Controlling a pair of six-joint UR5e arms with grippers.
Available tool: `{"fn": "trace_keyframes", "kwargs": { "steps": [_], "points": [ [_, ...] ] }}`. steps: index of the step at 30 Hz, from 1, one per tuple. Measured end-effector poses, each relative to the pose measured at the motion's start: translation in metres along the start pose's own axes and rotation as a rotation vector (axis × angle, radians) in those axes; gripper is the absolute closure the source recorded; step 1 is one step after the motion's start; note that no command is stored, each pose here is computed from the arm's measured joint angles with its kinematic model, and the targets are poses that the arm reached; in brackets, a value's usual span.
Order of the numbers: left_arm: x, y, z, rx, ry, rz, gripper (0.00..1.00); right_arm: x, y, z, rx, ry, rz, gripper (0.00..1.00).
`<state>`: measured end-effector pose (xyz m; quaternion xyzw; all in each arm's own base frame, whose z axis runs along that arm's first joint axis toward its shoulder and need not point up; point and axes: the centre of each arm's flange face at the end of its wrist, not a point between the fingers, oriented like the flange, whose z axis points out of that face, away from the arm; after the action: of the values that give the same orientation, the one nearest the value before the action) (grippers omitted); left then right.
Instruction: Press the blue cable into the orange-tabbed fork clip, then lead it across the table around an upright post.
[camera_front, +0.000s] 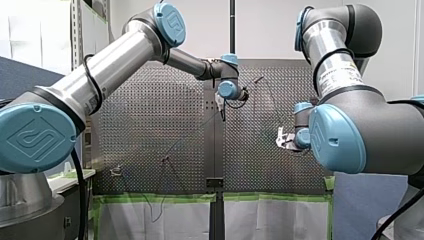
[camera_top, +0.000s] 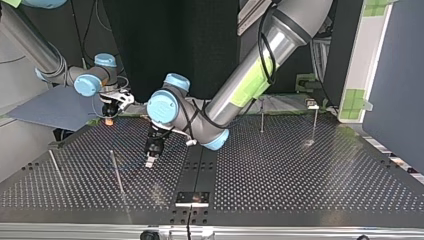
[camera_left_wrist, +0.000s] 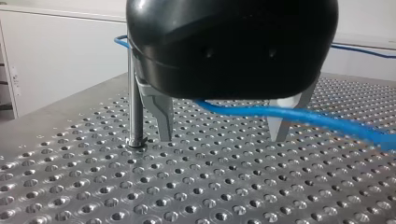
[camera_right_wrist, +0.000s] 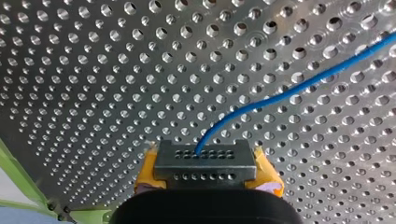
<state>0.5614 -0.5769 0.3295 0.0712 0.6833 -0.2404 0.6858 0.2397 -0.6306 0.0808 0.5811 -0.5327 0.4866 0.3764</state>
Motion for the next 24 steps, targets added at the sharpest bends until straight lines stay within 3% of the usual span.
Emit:
{"fn": "trace_keyframes", "kwargs": {
  "steps": [11,24],
  "points": [
    [-0.001,0.0,0.0,0.001,-0.001,0.0,0.0,-0.046,0.023,0.011,-0.068,-0.026,0.01,1.0],
    [-0.001,0.001,0.001,-0.001,-0.002,0.0,0.0,-0.109,0.055,0.023,-0.116,-0.051,0.023,1.0]
  ]
}}
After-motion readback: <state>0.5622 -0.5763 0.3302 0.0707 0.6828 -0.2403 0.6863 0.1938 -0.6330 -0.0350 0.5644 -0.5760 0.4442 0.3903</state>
